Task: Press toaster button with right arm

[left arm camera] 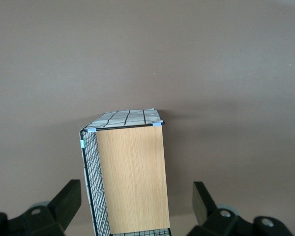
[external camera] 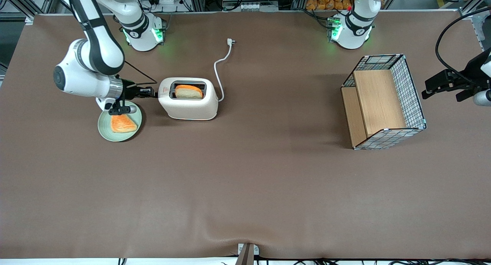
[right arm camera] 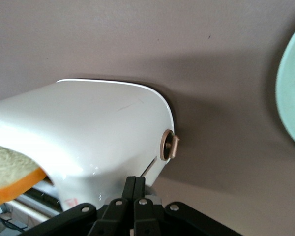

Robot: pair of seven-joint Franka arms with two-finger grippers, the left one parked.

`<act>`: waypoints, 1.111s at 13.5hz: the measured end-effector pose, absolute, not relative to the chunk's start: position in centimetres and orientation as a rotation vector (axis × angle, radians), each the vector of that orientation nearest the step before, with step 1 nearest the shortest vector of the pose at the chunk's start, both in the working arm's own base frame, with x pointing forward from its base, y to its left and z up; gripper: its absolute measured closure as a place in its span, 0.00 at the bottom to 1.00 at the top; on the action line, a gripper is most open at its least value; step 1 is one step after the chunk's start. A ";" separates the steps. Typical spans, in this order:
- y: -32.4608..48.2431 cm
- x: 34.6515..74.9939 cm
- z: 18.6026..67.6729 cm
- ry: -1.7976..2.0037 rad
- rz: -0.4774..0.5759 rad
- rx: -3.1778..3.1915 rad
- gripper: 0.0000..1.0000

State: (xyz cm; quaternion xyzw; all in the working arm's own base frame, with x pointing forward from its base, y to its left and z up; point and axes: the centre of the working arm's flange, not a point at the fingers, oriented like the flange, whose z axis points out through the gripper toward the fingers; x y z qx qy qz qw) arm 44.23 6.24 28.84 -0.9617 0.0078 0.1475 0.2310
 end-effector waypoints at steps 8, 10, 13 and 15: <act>4.8 50.4 45.1 0.005 0.455 -2.850 0.66; 4.3 51.7 49.0 -0.005 0.376 -2.895 0.44; 2.4 53.2 54.0 -0.018 0.268 -2.991 0.13; 1.5 54.3 57.9 -0.035 0.260 -3.066 0.00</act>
